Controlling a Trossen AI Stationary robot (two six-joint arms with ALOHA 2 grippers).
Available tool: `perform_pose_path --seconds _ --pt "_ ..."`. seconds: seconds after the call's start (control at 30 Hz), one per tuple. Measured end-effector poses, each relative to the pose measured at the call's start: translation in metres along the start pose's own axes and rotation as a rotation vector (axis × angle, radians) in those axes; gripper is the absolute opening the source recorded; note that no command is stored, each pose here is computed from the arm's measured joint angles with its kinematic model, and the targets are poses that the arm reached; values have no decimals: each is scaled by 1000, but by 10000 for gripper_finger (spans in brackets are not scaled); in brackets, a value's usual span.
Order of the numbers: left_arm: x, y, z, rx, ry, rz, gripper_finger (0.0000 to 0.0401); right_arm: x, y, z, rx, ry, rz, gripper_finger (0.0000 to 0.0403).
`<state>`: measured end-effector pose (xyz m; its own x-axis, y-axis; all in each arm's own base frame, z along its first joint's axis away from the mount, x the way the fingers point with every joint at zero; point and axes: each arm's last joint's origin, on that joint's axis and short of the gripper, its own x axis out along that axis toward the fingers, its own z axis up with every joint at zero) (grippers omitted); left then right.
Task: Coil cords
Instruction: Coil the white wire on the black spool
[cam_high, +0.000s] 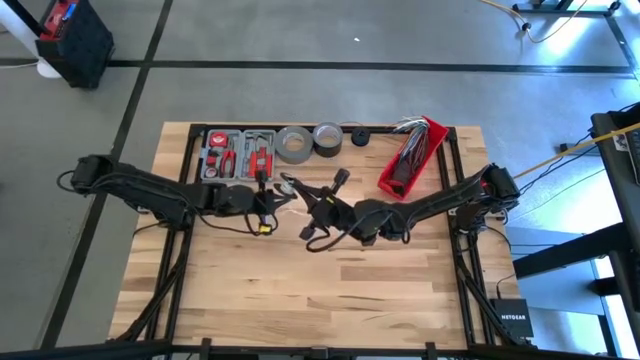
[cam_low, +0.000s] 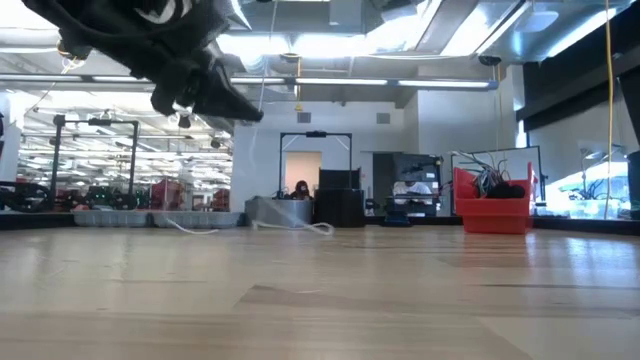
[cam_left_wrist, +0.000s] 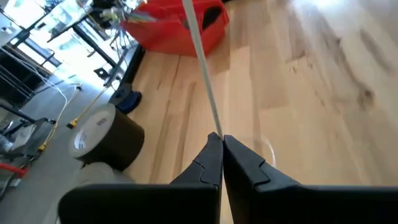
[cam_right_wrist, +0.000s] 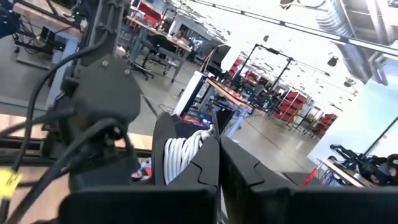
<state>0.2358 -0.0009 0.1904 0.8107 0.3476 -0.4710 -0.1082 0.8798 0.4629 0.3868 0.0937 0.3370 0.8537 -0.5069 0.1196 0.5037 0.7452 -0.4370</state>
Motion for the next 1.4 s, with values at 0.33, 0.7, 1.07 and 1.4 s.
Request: perform_pose_path --seconds 0.33,0.7,1.07,1.4 --pt "-8 13 -10 34 113 119 0 -1 0 -1 -46 22 14 5" --pt "-81 45 -8 -74 -10 192 0 21 -4 -32 -156 132 167 5" --pt "-125 62 -9 -285 -211 237 0 39 -17 -60 -101 245 256 5" --pt "-129 63 1 -433 -371 108 0 63 -13 -99 -111 325 228 5"
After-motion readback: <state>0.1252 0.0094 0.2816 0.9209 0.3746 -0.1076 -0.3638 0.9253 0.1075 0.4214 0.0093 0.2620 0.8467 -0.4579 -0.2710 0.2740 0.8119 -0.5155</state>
